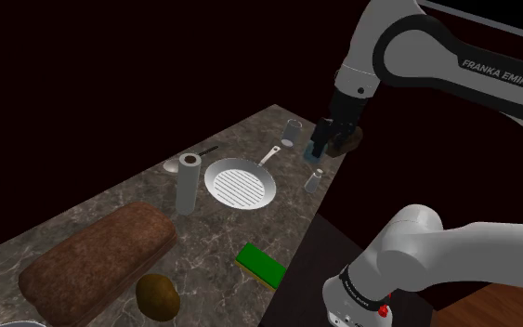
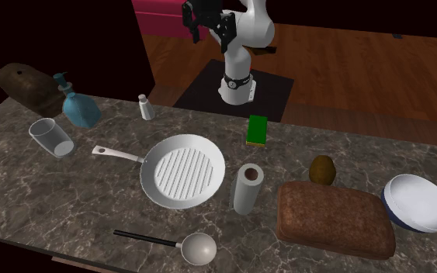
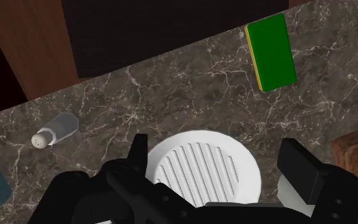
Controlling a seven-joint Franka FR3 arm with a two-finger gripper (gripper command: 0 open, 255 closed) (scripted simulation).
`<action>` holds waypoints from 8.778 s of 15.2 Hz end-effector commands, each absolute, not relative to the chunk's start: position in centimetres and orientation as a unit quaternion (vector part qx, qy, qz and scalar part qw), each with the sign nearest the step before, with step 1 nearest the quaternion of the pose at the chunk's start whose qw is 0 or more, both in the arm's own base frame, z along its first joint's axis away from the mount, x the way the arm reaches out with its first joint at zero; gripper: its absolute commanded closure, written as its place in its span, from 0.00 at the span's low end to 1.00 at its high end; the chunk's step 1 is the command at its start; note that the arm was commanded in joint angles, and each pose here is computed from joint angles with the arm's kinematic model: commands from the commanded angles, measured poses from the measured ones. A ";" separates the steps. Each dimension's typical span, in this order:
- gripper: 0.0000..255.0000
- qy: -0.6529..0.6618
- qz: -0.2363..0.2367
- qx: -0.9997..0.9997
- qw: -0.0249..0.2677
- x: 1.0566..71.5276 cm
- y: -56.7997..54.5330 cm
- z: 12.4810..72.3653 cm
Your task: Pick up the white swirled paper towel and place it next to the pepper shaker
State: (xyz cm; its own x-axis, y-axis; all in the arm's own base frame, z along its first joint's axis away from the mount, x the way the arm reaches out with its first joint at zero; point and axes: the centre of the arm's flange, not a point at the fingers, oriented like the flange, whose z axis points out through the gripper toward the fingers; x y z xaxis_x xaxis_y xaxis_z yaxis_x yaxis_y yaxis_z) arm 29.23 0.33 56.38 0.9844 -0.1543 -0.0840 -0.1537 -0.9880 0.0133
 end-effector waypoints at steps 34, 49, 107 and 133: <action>0.00 -0.036 -0.019 0.999 -0.027 56.8 21.8 42.3; 1.00 -0.036 -0.019 0.999 -0.027 56.7 21.9 40.4; 1.00 -0.036 -0.019 0.999 -0.027 56.7 21.9 67.8; 1.00 -0.036 -0.019 0.999 -0.027 42.5 -6.4 68.9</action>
